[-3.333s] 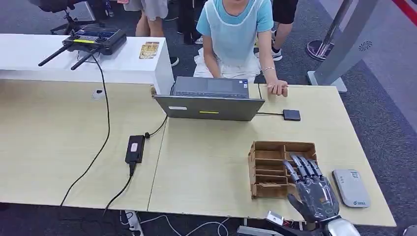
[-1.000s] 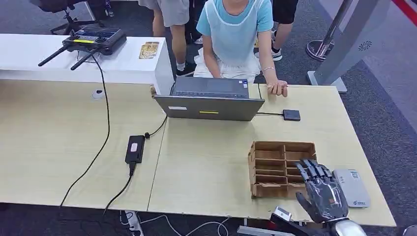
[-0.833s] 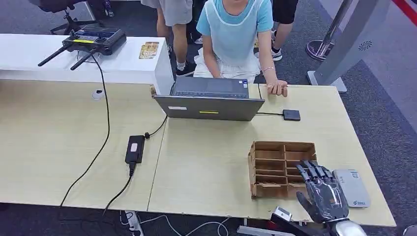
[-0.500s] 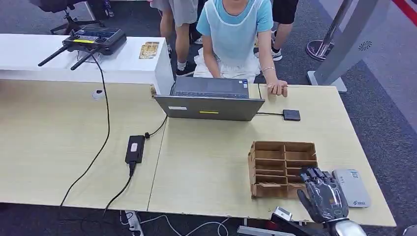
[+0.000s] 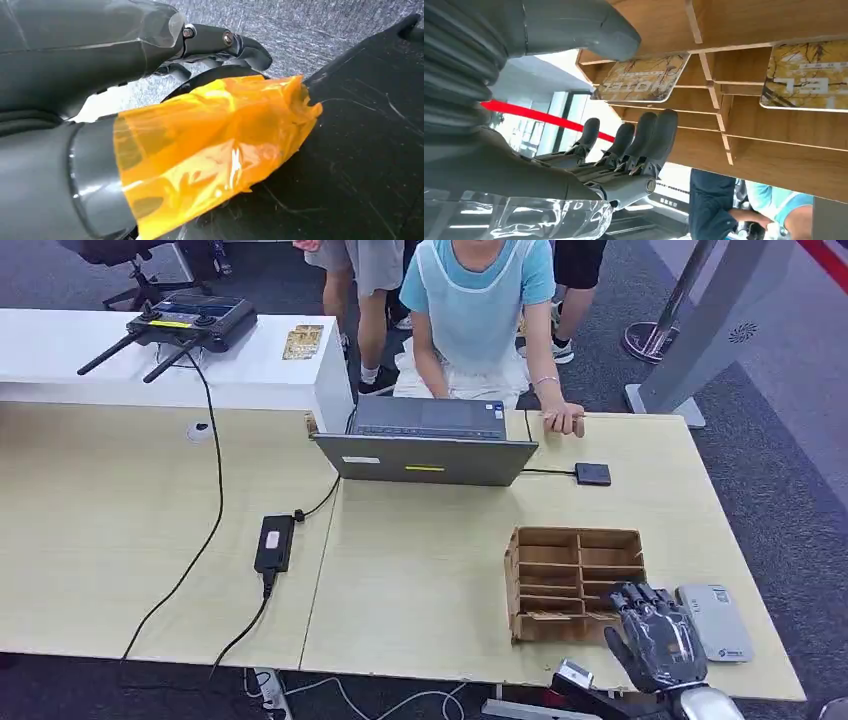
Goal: Pass the card to the sensor for recognition and then transmit it.
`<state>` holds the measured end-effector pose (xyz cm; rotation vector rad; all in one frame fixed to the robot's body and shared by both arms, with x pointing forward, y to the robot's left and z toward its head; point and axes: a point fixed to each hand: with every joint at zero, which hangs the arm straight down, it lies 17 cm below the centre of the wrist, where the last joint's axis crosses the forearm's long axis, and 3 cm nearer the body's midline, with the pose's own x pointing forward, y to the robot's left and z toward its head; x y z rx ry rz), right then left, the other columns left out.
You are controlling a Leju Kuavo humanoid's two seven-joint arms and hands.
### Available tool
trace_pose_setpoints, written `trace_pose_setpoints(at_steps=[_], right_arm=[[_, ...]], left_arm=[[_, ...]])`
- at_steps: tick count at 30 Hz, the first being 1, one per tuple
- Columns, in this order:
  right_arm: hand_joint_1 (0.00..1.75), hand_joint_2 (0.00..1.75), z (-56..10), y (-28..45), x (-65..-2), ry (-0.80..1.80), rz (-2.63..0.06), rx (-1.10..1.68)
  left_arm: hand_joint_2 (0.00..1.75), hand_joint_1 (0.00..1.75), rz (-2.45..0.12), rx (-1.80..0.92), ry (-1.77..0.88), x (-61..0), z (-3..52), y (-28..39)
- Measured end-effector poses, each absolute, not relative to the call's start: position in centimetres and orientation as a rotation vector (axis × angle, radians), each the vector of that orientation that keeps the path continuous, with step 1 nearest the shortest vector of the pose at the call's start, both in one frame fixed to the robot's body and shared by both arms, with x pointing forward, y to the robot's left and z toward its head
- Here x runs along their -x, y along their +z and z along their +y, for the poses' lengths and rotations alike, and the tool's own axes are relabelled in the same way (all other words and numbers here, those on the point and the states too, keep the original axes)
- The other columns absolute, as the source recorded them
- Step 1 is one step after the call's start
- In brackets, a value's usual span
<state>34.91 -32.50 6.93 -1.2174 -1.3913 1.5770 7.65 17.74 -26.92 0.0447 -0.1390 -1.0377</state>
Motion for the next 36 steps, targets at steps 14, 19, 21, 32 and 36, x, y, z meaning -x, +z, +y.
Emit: trace_pose_setpoints(at_steps=[14, 19, 21, 32, 36], right_arm=[[1.03, 1.75, -32.56, 6.80, -35.15, 1.573, -1.386, 1.219], [1.33, 1.75, -32.55, 6.80, -35.17, 1.572, -1.386, 1.219], [1.34, 1.75, -32.53, 6.80, -35.18, 1.572, -1.386, 1.219], [1.52, 1.75, -32.22, 6.82, -35.36, 1.570, -1.397, 1.231], [1.52, 1.75, -32.10, 6.96, -35.50, 1.563, -1.406, 1.236]], left_arm=[[0.00, 0.00, -0.142, -0.042, -1.045, -7.69, 17.43, -26.86], [0.00, 0.00, -0.143, -0.039, -1.046, -7.66, 17.29, -26.84], [0.00, 0.00, -0.143, -0.039, -1.046, -7.66, 17.24, -26.83], [0.00, 0.00, -0.146, -0.042, -1.065, -7.73, 17.25, -26.82], [0.00, 0.00, -0.148, -0.043, -1.079, -7.78, 17.25, -26.81]])
